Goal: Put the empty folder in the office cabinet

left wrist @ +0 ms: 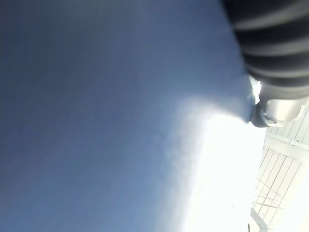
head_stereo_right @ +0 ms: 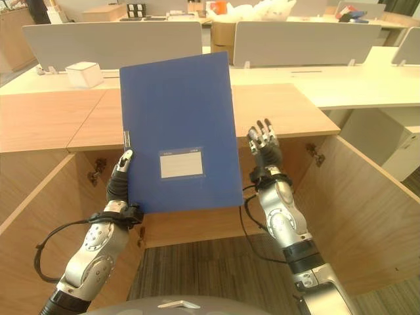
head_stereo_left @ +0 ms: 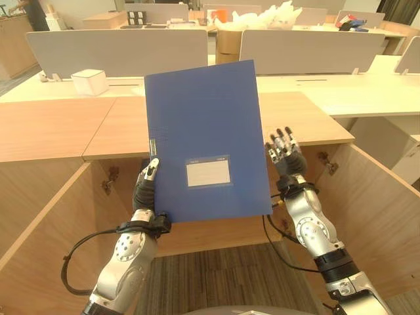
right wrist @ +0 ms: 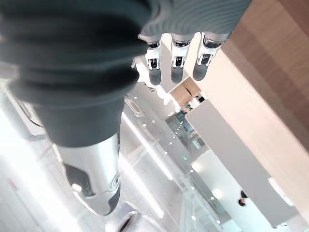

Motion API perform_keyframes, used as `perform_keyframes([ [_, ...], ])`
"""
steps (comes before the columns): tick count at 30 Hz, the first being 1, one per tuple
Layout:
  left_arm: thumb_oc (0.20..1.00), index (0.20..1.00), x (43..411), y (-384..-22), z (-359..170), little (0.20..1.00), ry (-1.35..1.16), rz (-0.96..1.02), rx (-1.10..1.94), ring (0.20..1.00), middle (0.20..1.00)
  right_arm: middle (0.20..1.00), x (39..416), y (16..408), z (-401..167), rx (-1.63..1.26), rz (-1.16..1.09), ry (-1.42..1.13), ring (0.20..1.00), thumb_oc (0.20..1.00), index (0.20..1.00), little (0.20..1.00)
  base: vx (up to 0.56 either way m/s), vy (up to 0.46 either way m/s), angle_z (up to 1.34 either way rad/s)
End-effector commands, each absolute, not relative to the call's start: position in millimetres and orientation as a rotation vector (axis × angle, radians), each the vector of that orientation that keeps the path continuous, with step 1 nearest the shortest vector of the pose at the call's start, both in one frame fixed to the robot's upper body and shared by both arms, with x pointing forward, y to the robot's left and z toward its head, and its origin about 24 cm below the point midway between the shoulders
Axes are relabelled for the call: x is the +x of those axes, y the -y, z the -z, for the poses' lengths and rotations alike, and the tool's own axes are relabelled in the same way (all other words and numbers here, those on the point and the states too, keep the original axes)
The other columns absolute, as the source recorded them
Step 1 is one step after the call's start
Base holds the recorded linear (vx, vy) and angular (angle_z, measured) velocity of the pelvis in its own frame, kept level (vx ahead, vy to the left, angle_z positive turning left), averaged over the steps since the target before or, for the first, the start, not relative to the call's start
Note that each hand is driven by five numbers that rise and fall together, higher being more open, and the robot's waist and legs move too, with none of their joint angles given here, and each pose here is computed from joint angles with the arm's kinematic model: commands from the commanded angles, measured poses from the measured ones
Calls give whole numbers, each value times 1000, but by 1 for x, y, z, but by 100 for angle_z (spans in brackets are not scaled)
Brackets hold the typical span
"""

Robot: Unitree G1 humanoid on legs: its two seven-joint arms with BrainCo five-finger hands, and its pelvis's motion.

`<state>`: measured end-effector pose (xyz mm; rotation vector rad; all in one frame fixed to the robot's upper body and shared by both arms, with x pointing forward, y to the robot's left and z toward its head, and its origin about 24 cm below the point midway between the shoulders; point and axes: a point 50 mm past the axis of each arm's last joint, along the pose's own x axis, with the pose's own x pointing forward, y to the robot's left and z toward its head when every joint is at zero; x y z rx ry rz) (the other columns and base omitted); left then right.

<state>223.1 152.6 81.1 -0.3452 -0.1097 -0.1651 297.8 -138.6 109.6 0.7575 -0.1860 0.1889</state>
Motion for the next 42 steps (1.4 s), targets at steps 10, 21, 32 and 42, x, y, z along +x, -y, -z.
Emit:
perform_keyframes([
  [10,200,200,225,-164,-122,200,328,162,-301,200,200,1000,292,154,-178,870,-218,524,1000,1000,1000,1000,0,0,0],
  [21,200,200,217,-170,-120,200,320,142,-229,200,200,1000,265,95,-135,623,-592,201,1000,1000,1000,1000,-14,-1,-3],
  [32,200,200,215,-175,-117,200,308,138,-202,200,200,1000,259,83,-128,529,-736,123,1000,1000,1000,1000,-11,3,2],
  [42,200,200,218,-167,-117,200,300,187,-230,200,200,1000,261,79,-123,487,-775,69,1000,1000,1000,1000,-2,0,0],
])
